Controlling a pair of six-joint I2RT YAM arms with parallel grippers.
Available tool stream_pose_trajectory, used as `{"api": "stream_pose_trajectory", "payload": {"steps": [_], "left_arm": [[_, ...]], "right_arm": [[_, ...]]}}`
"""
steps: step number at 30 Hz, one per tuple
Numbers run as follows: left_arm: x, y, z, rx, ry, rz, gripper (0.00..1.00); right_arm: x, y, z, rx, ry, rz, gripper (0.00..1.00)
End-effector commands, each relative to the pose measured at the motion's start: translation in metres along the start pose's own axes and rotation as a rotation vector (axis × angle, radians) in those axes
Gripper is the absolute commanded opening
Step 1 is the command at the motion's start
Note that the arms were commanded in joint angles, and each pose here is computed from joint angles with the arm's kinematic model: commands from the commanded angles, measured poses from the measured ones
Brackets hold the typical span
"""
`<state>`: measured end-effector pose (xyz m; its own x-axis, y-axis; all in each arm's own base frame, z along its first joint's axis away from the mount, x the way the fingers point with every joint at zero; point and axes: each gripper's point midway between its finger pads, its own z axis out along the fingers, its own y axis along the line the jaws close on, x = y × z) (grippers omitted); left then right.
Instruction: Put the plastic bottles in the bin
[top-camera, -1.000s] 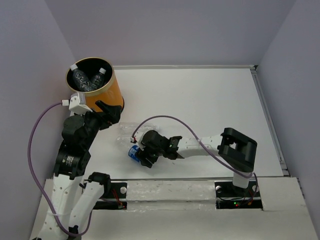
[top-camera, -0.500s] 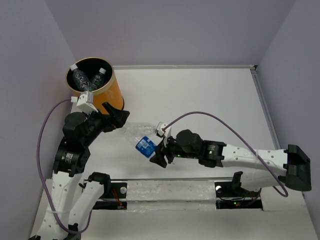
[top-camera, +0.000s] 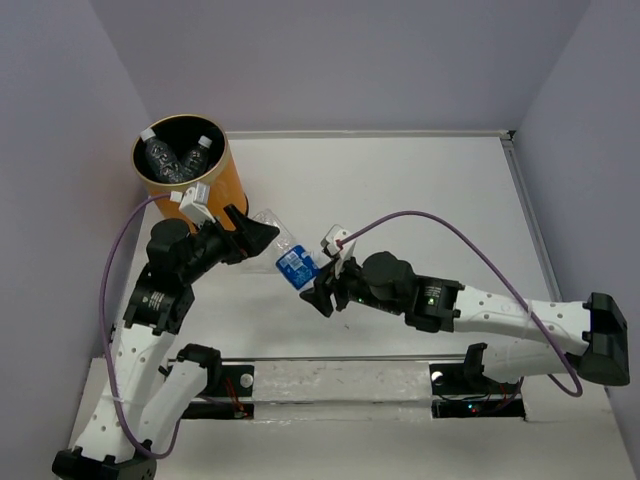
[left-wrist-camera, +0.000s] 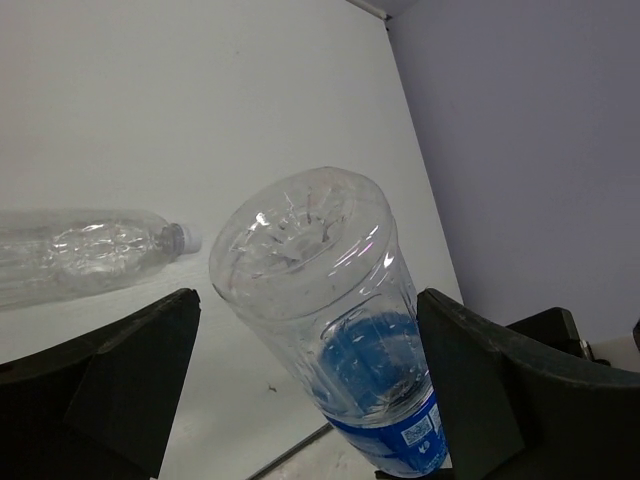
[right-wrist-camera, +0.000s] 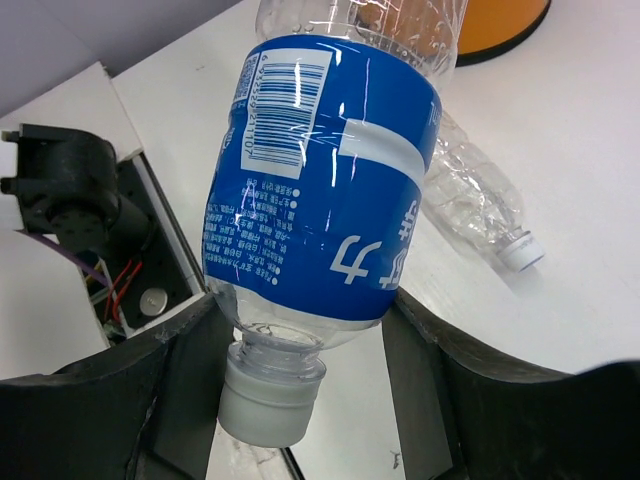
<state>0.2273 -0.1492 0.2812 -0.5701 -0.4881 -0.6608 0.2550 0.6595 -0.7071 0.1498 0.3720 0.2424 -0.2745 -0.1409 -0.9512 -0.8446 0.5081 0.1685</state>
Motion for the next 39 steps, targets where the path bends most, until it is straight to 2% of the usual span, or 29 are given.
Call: {"api": "stream_pose_trajectory", "payload": {"steps": [1,2,5,6,9,10,12,13,15,16,18,19,20,22,24,25,28,30,34,37,39], "left_arm": [[-0.003,-0.019,0.013,0.091,-0.014,0.003,0.98],[-0.003,-0.019,0.015,0.091,-0.021,0.002,0.98],[-0.017,-0.021,0.017,0.081,-0.086,0.000,0.83],[-0.020,-0.021,0.017,0.079,-0.098,0.001,0.64],[-0.029,-0.025,0.020,0.089,-0.130,-0.001,0.46],[-0.032,-0.025,0.023,0.086,-0.139,-0.003,0.42],[-0.038,-0.025,0.025,0.080,-0.159,-0.001,0.41],[-0.051,-0.027,0.025,0.062,-0.200,0.013,0.41],[-0.069,-0.031,0.022,0.035,-0.251,0.043,0.41],[-0.090,-0.034,0.018,-0.007,-0.310,0.078,0.41],[-0.114,-0.035,0.020,-0.061,-0.358,0.106,0.41],[-0.142,-0.049,0.009,-0.072,-0.436,0.144,0.41],[-0.154,-0.053,0.007,-0.085,-0.464,0.159,0.41],[-0.202,-0.057,-0.006,-0.173,-0.598,0.174,0.41],[-0.231,-0.053,-0.014,-0.240,-0.670,0.198,0.42],[-0.242,-0.042,-0.009,-0.287,-0.685,0.190,0.42],[-0.299,-0.008,-0.041,-0.471,-0.851,0.157,0.42],[-0.318,0.014,-0.053,-0.589,-0.930,0.152,0.43],[-0.338,0.036,-0.066,-0.721,-1.031,0.152,0.43],[-0.350,0.045,-0.072,-0.794,-1.099,0.163,0.44],[-0.354,0.051,-0.073,-0.829,-1.126,0.179,0.44]], "right_arm": [[-0.053,0.013,0.004,-0.035,-0.167,0.012,0.31],[-0.054,0.015,0.005,-0.044,-0.173,0.014,0.31],[-0.049,0.019,0.010,-0.067,-0.160,0.017,0.31],[-0.046,0.020,0.012,-0.068,-0.153,0.022,0.32],[-0.034,0.017,0.013,-0.060,-0.134,0.036,0.39],[-0.034,0.016,0.010,-0.055,-0.144,0.052,0.48],[-0.032,0.013,0.006,-0.047,-0.147,0.058,0.65],[-0.030,0.011,0.002,-0.041,-0.150,0.052,0.82],[-0.025,0.007,-0.004,-0.030,-0.145,0.046,0.93],[-0.022,0.003,-0.007,-0.020,-0.142,0.030,0.99],[-0.019,0.000,-0.017,-0.020,-0.147,-0.009,1.00],[-0.016,-0.001,-0.019,-0.036,-0.137,-0.024,1.00],[-0.016,-0.003,-0.021,-0.040,-0.140,-0.036,1.00],[-0.016,-0.012,-0.024,-0.043,-0.137,-0.065,1.00],[-0.015,-0.015,-0.022,-0.073,-0.125,-0.078,1.00],[-0.015,-0.020,-0.020,-0.069,-0.121,-0.085,1.00],[-0.014,-0.052,-0.002,-0.039,-0.075,-0.073,1.00],[-0.013,-0.060,0.008,-0.054,-0.044,-0.089,1.00],[-0.006,-0.077,0.039,-0.073,0.063,-0.141,1.00],[0.014,-0.094,0.062,-0.076,0.212,-0.180,1.00],[0.015,-0.104,0.082,-0.057,0.265,-0.216,1.00]]}}
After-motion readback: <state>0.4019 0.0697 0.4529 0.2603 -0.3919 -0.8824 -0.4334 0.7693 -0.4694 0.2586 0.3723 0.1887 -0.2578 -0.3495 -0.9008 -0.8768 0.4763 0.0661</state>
